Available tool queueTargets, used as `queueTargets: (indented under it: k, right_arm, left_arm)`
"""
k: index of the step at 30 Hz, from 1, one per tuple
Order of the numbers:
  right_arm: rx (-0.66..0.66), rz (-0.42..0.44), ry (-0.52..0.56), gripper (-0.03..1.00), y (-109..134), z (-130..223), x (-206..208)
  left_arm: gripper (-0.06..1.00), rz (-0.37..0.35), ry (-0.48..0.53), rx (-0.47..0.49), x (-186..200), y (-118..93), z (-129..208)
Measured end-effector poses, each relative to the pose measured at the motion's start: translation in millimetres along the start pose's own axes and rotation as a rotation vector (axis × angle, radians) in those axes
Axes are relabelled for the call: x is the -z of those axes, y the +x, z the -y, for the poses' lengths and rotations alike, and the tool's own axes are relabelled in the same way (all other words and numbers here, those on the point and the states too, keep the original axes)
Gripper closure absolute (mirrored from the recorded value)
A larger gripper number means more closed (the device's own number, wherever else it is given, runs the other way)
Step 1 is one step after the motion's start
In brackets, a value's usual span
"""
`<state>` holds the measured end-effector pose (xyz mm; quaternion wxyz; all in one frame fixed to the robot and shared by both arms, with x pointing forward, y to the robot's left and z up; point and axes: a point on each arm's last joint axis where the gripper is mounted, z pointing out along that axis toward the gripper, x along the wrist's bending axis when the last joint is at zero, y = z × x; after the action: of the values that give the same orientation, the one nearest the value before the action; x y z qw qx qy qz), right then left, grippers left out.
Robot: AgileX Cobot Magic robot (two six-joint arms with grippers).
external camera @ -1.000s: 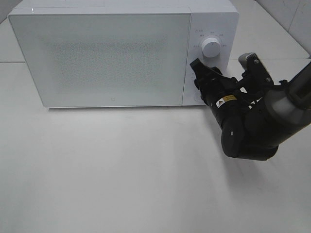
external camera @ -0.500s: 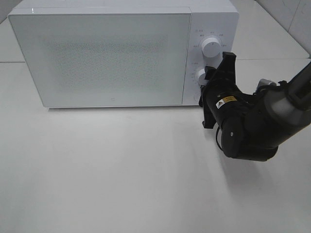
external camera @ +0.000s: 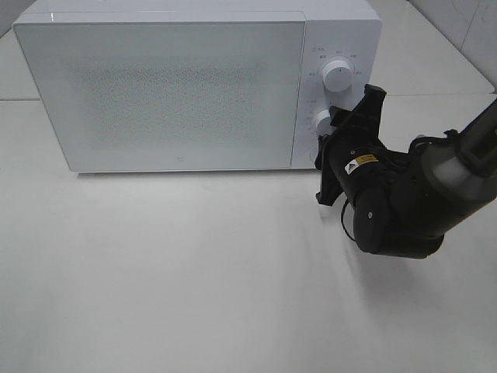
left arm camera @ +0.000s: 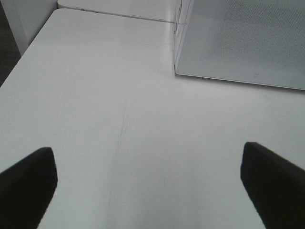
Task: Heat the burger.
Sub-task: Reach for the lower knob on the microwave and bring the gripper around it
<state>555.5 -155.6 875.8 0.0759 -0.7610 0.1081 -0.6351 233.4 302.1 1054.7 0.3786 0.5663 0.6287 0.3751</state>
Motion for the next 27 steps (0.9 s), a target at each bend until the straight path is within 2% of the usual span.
queueTargets:
  k: [11, 22, 27]
  right_arm:
    - [-0.001, 0.0, -0.004, 0.58, 0.0, -0.3, 0.0]
    - [0.08, -0.001, -0.032, 0.58, 0.0, -1.9, 0.4]
    - [0.09, 0.003, -0.04, 0.53, -0.8, -3.0, 1.3]
  left_arm:
    - [-0.05, 0.0, 0.0, 0.0, 0.0, 0.0, 0.0]
    - [-0.05, 0.0, 0.0, 0.0, 0.0, 0.0, 0.0]
    - [-0.05, 0.0, 0.0, 0.0, 0.0, 0.0, 0.0]
